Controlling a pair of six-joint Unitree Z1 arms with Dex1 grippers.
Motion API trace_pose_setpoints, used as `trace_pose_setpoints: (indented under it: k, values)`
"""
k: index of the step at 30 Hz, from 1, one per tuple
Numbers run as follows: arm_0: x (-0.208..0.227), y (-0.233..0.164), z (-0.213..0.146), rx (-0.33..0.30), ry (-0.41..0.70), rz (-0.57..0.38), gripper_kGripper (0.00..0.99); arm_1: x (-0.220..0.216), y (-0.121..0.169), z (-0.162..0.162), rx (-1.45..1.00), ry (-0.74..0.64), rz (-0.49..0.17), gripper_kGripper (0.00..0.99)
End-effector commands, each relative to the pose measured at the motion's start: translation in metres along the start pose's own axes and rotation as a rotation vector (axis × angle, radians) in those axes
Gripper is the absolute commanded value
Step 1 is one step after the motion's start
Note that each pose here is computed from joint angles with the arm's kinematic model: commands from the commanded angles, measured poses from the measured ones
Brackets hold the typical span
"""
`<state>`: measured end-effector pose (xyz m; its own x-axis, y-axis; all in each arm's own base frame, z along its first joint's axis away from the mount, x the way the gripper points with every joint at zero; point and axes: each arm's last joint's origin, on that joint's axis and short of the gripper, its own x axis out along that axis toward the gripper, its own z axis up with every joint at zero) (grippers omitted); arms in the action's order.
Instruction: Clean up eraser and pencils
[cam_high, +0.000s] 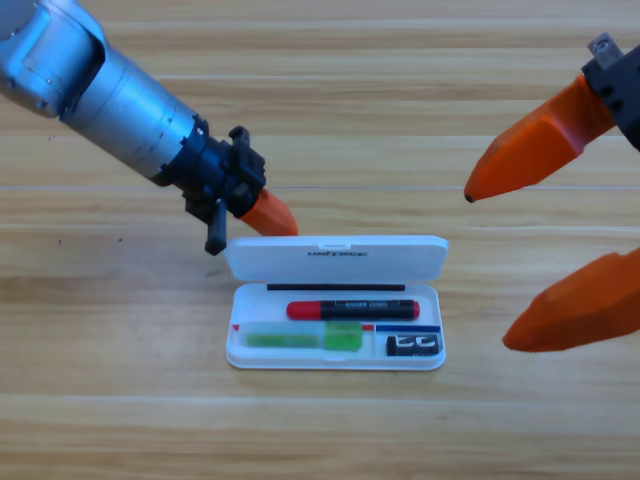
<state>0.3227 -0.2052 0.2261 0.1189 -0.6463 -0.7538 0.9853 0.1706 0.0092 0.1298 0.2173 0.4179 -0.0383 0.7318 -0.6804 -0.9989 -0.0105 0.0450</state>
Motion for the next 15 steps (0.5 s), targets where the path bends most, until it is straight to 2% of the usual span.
trace_pose_setpoints:
  k: [1,15]
  values:
    - [0.011,-0.02,-0.004,0.011,0.042,-0.045,0.0,0.005,-0.006,-0.006,0.024,-0.002,0.004,0.959]
    - [0.028,-0.036,-0.012,0.034,0.075,-0.075,0.0,0.007,-0.005,-0.006,0.028,-0.002,0.018,0.959]
